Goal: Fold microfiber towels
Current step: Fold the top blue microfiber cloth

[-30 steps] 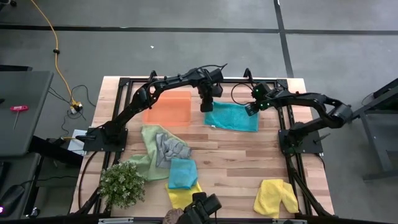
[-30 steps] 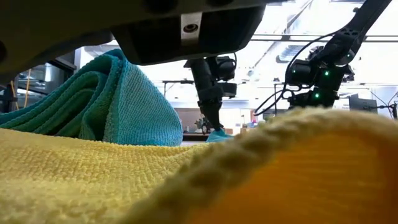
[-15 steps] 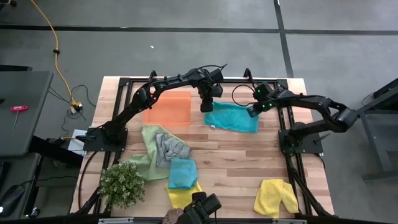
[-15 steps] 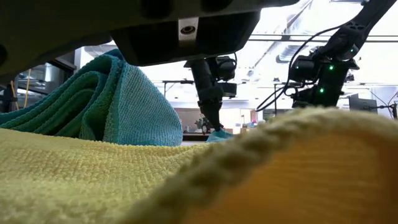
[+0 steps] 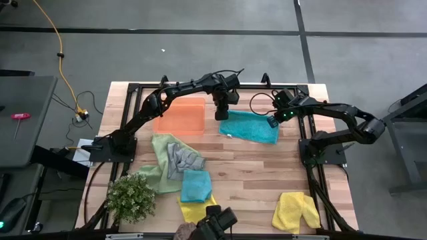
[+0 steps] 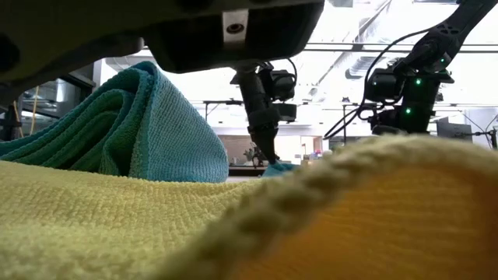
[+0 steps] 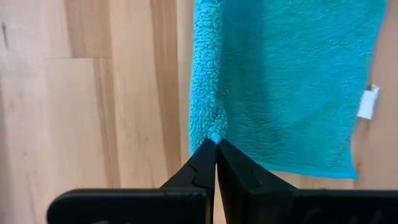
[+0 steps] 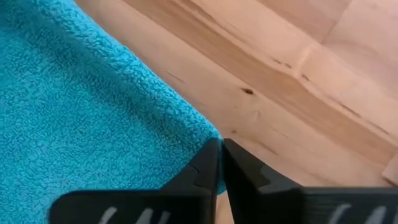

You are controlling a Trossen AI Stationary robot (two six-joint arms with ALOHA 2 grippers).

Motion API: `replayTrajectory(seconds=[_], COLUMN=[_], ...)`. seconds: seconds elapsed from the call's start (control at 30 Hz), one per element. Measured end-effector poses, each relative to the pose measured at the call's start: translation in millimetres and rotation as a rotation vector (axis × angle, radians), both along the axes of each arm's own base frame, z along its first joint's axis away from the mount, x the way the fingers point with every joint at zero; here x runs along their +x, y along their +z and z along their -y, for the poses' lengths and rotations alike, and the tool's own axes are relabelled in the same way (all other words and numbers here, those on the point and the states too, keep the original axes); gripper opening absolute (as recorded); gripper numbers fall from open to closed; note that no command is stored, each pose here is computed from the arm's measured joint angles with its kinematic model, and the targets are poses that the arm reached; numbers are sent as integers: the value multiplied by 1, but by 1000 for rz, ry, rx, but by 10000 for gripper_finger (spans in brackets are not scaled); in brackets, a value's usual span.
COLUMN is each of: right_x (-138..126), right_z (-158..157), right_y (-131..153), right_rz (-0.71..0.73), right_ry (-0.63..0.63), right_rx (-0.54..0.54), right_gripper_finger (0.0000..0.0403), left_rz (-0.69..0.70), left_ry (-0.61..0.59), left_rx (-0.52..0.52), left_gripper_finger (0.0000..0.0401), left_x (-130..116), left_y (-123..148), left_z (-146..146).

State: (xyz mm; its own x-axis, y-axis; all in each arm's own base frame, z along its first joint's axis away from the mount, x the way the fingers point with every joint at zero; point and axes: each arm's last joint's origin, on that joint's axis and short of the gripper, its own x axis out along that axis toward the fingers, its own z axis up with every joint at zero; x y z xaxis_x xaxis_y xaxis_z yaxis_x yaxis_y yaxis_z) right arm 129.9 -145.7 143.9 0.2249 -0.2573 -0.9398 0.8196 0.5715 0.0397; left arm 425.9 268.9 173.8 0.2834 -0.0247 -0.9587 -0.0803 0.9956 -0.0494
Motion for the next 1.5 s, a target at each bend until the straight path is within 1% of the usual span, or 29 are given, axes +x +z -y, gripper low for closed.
replayTrajectory(seconds=[0.17, 0.33, 0.47, 0.67, 1.07, 1.23, 1.4, 1.5], right_x=[-1, -7, -13, -20, -9, -7, -5, -4], right_z=[-1, -7, -14, -25, -36, -40, -47, -51], right_y=[9, 26, 42, 54, 56, 55, 54, 53], right_rz=[25, 82, 136, 187, 224, 178, 137, 106], right_ry=[0, 6, 5, -9, 17, -16, -28, -33], right_rx=[-58, -126, -180, -214, -193, -237, -251, -259], right_gripper_finger=[3, 1, 1, 0, 0, 0, 0, 0], left_rz=[-24, -40, -76, -99, -78, -47, -20, -14], left_ry=[8, 15, 21, 51, 51, 42, 29, 15], left_rx=[55, 85, 70, 116, 134, 148, 154, 157], left_gripper_finger=[0, 0, 0, 0, 0, 0, 0, 0], left_x=[-1, -2, -4, -5, -2, 0, 2, 5], left_y=[7, 16, 14, 14, 18, 31, 44, 46], left_z=[-3, -3, -1, -2, 0, 6, 16, 22])
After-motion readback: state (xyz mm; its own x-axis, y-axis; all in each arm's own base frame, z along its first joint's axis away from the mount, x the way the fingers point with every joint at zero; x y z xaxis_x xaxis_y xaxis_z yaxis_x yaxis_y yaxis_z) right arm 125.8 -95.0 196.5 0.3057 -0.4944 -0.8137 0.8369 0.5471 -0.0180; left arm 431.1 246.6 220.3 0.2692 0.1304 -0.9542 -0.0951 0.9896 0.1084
